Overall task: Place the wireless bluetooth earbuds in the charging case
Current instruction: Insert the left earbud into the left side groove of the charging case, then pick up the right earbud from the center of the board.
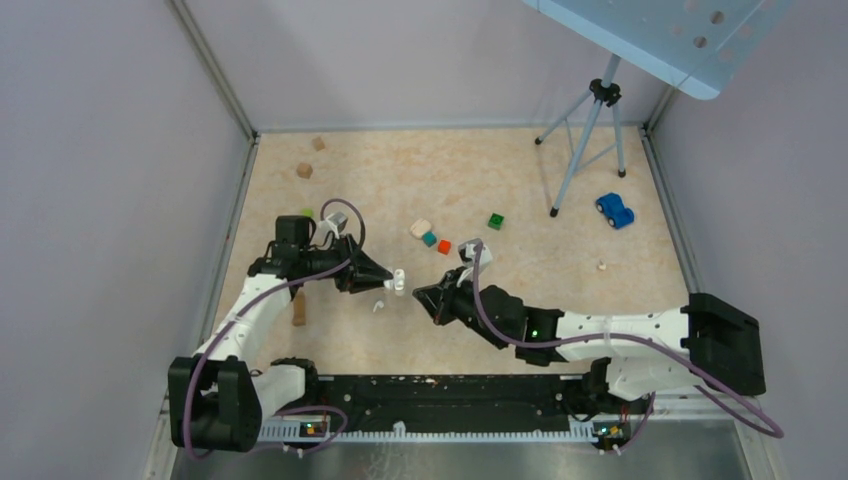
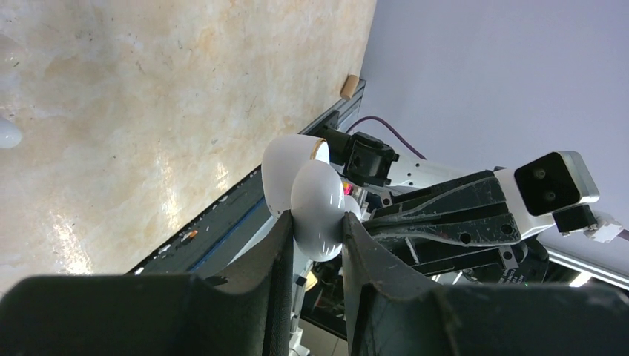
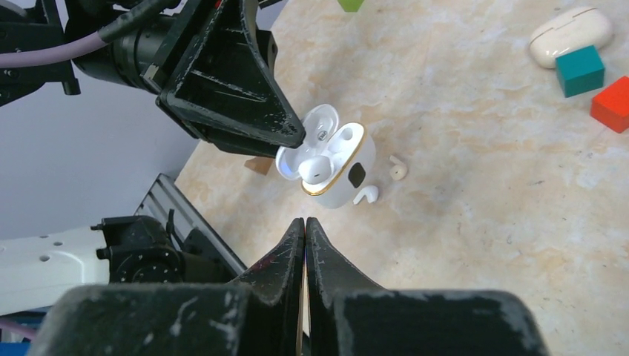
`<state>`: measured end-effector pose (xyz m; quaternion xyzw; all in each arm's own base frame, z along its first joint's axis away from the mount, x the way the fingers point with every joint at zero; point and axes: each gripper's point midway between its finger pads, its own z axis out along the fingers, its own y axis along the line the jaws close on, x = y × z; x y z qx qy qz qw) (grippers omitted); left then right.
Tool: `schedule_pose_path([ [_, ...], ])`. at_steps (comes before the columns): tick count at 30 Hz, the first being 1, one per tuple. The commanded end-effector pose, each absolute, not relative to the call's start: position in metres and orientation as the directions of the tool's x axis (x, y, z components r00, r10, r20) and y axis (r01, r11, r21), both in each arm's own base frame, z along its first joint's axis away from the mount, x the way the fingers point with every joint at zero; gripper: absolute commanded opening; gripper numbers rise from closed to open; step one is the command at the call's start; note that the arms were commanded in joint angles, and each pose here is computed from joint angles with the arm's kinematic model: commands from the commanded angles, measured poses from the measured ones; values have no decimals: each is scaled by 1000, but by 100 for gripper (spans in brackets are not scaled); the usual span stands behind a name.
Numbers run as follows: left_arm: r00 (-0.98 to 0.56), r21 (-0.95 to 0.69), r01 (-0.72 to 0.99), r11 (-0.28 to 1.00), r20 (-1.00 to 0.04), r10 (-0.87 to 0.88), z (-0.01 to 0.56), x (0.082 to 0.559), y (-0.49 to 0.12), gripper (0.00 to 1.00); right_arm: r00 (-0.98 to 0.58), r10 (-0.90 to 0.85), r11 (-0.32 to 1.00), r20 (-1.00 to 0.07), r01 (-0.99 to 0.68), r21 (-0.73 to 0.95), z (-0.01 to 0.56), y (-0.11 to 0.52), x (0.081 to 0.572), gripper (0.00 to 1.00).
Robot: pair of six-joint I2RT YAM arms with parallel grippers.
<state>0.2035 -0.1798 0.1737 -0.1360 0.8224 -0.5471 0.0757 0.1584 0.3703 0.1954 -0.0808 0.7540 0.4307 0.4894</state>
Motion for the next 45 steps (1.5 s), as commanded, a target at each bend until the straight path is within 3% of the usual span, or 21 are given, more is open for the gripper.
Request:
schedule_pose_path([
  [1,-954,-926,-62,372,-55,-296,188,210,-178,7,-519,306,549,-798,-589,593,220,393,150,0],
  [45,-956,-929,-52,365,-60,-288,191,205,-179,7,-475,347,650,-809,-500,572,210,403,178,0],
])
